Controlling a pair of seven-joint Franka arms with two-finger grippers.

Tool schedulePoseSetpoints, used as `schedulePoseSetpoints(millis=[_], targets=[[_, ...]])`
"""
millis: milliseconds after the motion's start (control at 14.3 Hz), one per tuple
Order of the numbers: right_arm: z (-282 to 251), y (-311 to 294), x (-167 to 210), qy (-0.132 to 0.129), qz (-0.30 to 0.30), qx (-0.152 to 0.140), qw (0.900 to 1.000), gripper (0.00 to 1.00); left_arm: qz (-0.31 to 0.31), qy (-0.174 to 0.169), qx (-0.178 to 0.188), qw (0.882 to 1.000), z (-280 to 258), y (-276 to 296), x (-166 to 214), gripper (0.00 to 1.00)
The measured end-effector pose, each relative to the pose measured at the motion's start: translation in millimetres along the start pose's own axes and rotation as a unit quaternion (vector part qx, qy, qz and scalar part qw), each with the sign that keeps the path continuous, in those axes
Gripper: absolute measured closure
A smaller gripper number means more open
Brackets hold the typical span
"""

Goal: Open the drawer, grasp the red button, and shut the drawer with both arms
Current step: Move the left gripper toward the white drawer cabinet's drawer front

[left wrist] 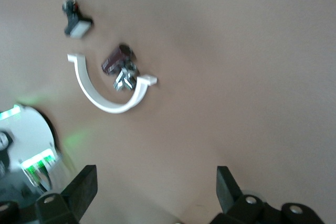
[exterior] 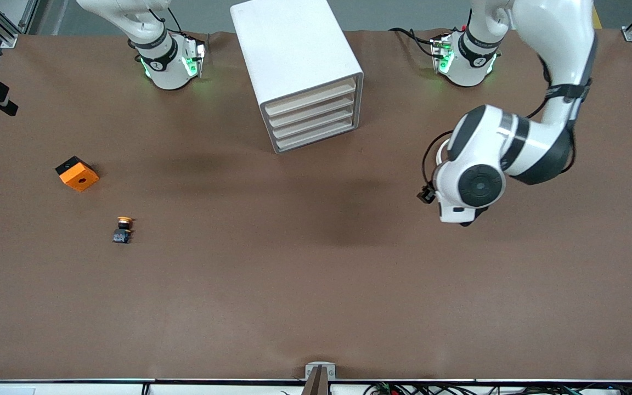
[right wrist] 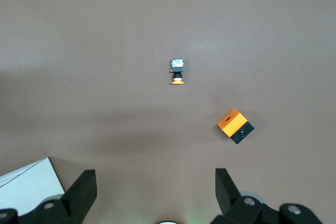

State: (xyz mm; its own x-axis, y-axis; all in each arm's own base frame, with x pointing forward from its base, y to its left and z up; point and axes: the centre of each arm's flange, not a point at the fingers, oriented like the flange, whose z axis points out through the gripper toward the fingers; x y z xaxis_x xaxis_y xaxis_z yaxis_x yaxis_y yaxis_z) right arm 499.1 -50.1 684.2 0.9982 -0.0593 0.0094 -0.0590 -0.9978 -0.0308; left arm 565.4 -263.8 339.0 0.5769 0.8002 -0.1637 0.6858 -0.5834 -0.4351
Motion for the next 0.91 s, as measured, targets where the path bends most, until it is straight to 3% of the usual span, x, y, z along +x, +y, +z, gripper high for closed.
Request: schedulePoseSetpoints(millis=[70,210,490,911], targets=[[0.0,0.0,0.0,0.000,0.000,0.000,1.000,0.00,-0.038,-0.005,0.007,0.999,9.8,10.9,-13.0,0.00],[0.1,0.0,0.1,0.000,0.000,0.000,1.000,0.00,-0.121,-0.050,0.023,0.991,29.9,28.5,-37.2,0.00],[-0.1,0.0,0.1,0.001,0.000,0.000,1.000,0.00,-0.242,-0.175,0.078,0.951,69.8,53.3,-59.6,0.00],[-1.4,0.0,0.5,0.004,0.000,0.000,1.000,0.00,-0.274,-0.282,0.154,0.907,118.4,81.6,-115.8,0.00]])
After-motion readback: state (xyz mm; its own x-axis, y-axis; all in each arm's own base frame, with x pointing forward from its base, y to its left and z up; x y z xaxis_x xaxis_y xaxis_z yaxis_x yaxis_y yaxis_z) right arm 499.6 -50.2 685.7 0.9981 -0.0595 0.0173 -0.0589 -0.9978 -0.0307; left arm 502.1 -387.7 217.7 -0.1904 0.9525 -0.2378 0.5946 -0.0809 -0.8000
